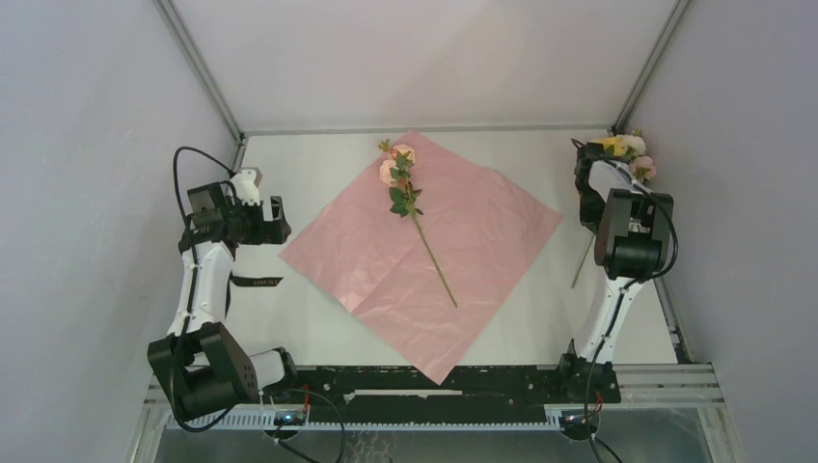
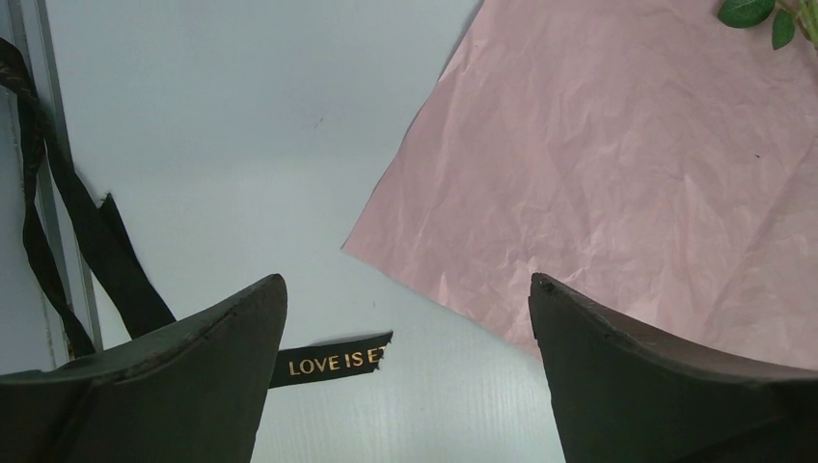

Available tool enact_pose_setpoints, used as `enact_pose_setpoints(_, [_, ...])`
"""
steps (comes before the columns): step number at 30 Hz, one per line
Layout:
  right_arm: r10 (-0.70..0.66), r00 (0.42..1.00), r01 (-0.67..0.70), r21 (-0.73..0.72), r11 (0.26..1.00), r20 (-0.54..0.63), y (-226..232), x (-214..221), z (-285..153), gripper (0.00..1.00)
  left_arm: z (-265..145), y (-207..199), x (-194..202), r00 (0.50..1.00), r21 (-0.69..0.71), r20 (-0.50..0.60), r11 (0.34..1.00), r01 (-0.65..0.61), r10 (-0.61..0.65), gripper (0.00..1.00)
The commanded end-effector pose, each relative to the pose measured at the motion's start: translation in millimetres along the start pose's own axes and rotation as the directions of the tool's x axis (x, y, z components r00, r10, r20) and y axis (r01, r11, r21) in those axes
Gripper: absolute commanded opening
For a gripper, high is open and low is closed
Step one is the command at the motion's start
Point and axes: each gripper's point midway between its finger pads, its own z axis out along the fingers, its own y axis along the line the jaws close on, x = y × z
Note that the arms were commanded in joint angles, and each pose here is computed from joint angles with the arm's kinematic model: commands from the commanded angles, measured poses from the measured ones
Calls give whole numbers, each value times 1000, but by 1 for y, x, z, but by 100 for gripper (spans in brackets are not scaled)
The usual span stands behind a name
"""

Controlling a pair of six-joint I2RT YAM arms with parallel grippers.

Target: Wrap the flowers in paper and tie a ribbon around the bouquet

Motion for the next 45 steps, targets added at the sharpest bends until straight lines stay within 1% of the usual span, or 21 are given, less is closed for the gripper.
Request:
enact_pose_setpoints(1, [-74, 963, 7, 249, 968, 261, -34, -39, -81, 0, -2, -7, -1, 999, 26, 22, 999, -30, 29, 100])
enact_pose_setpoints(5, [-83, 907, -37, 275, 961, 413, -50, -47, -155, 0, -3, -8, -2, 999, 33, 28, 999, -31, 30, 100])
enact_pose_setpoints(8, [-78, 896, -40, 256, 966, 437, -56, -40, -180, 0, -3, -9, -4, 999, 38, 32, 999, -33, 32, 100])
enact_pose_setpoints(14, [-18, 903, -68, 184, 981, 430, -51, -26, -180, 0, -5, -12, -5, 999, 51, 39, 998, -33, 31, 100])
enact_pose_setpoints(19, [58, 929, -169, 278, 946, 367, -76, -12, -162, 0, -6, -13, -6, 998, 54, 44, 998, -38, 36, 100])
enact_pose_setpoints(20, [73, 919, -184, 259, 948, 387, -75, -13, -166, 0, -6, -13, -6, 998, 54, 45, 998, -38, 35, 100])
enact_pose_setpoints(21, [69, 903, -164, 191, 968, 424, -62, -16, -173, 0, -5, -13, -5, 998, 55, 43, 998, -37, 35, 100])
enact_pose_setpoints(22, [47, 873, -98, 80, 992, 485, -41, -22, -185, 0, -5, -13, -5, 998, 56, 44, 998, -39, 36, 100])
enact_pose_setpoints(23, [-11, 810, 48, -47, 998, 586, -9, -23, -213, 0, -5, -14, -6, 998, 61, 44, 997, -42, 39, 100])
enact_pose_setpoints(25, [2, 691, 204, -198, 959, 722, 30, -20, -249, 0, -7, -18, -10, 997, 88, 53, 994, -60, 56, 99])
enact_pose_setpoints(26, [40, 660, 241, -263, 934, 750, 41, -16, -263, 0, -10, -24, -17, 996, 120, 65, 990, -75, 68, 98])
enact_pose_setpoints(29, [196, 647, 253, -449, 857, 737, 50, -4, -293, 0, -26, -56, -40, 988, 271, 93, 952, -140, 119, 97])
enact_pose_setpoints(33, [427, 657, 160, -669, 726, 621, 39, 8, -321, 0, -44, -108, -67, 976, 437, 150, 875, -207, 156, 97])
enact_pose_setpoints(35, [497, 672, 219, -789, 575, 549, 52, 17, -344, 0, -55, -139, -81, 970, 526, 188, 817, -234, 157, 97])
enact_pose_setpoints(36, [533, 661, 287, -835, 470, 527, 66, 22, -370, 0, -64, -160, -89, 963, 579, 214, 773, -260, 164, 98])
enact_pose_setpoints(38, [511, 658, 441, -833, 334, 553, 106, 38, -411, 0, -83, -195, -101, 958, 676, 247, 683, -276, 144, 100])
enact_pose_setpoints(39, [495, 646, 495, -813, 307, 580, 125, 43, -426, 0, -97, -212, -109, 955, 720, 268, 632, -288, 130, 100])
enact_pose_setpoints(40, [473, 635, 536, -790, 300, 610, 147, 48, -438, 0, -106, -223, -115, 960, 754, 264, 599, -269, 99, 100])
enact_pose_setpoints(42, [417, 650, 518, -772, 369, 635, 190, 39, -437, 0, -116, -229, -131, 972, 782, 234, 591, -197, 15, 100])
enact_pose_setpoints(43, [375, 681, 487, -771, 411, 630, 211, 32, -428, 0, -117, -225, -136, 976, 775, 219, 610, -167, -12, 100])
enact_pose_setpoints(45, [253, 753, 452, -756, 473, 608, 254, 23, -407, 0, -108, -210, -134, 979, 719, 204, 682, -132, -26, 100])
